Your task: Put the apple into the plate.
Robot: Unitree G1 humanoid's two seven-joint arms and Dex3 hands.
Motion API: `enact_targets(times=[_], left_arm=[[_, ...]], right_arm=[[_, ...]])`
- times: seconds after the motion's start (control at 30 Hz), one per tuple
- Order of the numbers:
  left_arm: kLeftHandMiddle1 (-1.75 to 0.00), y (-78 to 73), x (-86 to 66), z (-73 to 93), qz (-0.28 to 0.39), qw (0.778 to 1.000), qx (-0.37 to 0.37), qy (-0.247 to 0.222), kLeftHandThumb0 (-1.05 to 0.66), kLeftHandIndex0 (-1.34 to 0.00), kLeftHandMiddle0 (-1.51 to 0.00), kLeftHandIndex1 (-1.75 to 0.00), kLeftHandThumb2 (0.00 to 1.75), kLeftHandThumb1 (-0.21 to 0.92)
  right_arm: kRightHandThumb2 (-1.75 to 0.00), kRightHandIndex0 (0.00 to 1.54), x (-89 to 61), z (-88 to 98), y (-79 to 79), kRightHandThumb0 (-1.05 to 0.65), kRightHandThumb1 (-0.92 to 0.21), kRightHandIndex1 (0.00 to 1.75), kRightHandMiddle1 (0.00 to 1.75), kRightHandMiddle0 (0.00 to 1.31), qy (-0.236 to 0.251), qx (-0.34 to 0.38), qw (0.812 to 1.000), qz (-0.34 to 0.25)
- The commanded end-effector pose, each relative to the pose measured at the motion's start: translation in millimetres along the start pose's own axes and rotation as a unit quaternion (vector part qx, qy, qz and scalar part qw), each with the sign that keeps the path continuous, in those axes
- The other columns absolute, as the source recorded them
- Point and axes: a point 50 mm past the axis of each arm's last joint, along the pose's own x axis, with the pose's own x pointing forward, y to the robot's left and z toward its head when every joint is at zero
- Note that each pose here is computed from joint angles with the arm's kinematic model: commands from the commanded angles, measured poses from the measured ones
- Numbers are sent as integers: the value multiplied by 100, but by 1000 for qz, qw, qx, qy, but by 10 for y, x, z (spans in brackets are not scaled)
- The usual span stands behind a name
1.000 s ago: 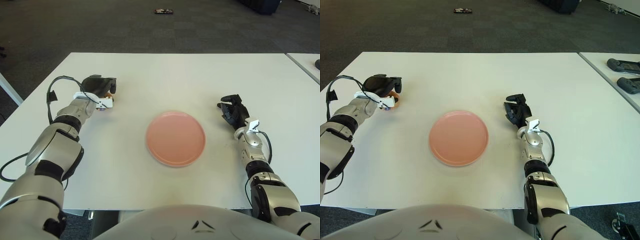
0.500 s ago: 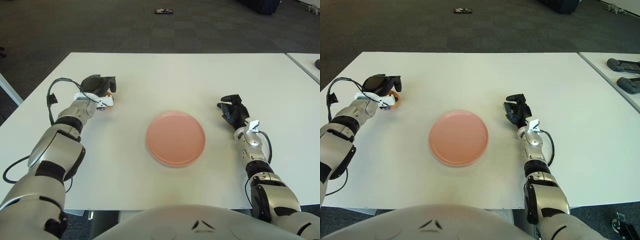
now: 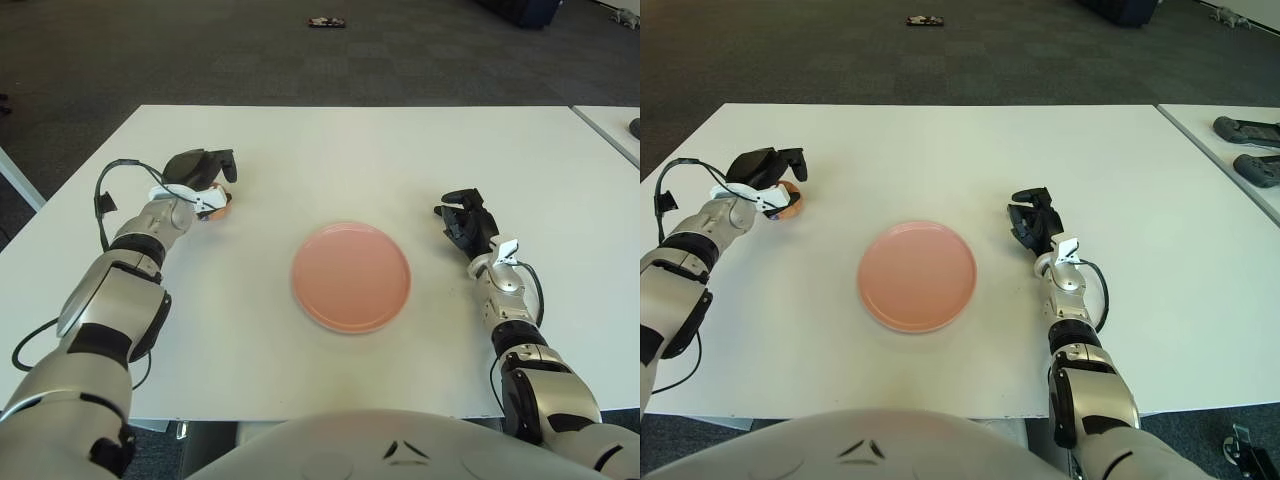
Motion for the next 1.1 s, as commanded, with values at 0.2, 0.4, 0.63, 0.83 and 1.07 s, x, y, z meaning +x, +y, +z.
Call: enact_targets(times=[0.2,0.4,0.63,0.83,1.07], left_arm=[[-175,-144,-94,-58,-31,999,-18,10,-1,-78,-88,-158,170,-8],[-175,-98,-85,-65,-26,999,-35,10,-1,-76,-89,-160,171,-8],[-175,-45,-74,-52,-35,995,-93,2,-1,-75,-89,-163,172,-7],[-175,81,-52,-47,-76,986,-147,-25,-1,-76,-86,-156,166,-4],[-172,464,16,-63,-231,968,-79,-52,-30,-32,-40,-154,109,42]], right_arm=[[-47,34,-159,-284,-13,-35,-92,123,169,25,74,11,997,-6],[-47,34,-159,-284,-13,-35,-92,123,169,25,74,11,997,-6],[-47,34,-159,-284,-13,-35,-92,123,169,25,74,11,997,-6],[-47,34,-159,-284,-13,-35,-92,123,169,25,74,11,997,-6],[-47,34,-159,-284,-13,-35,-92,123,169,25,74,11,997,-6]])
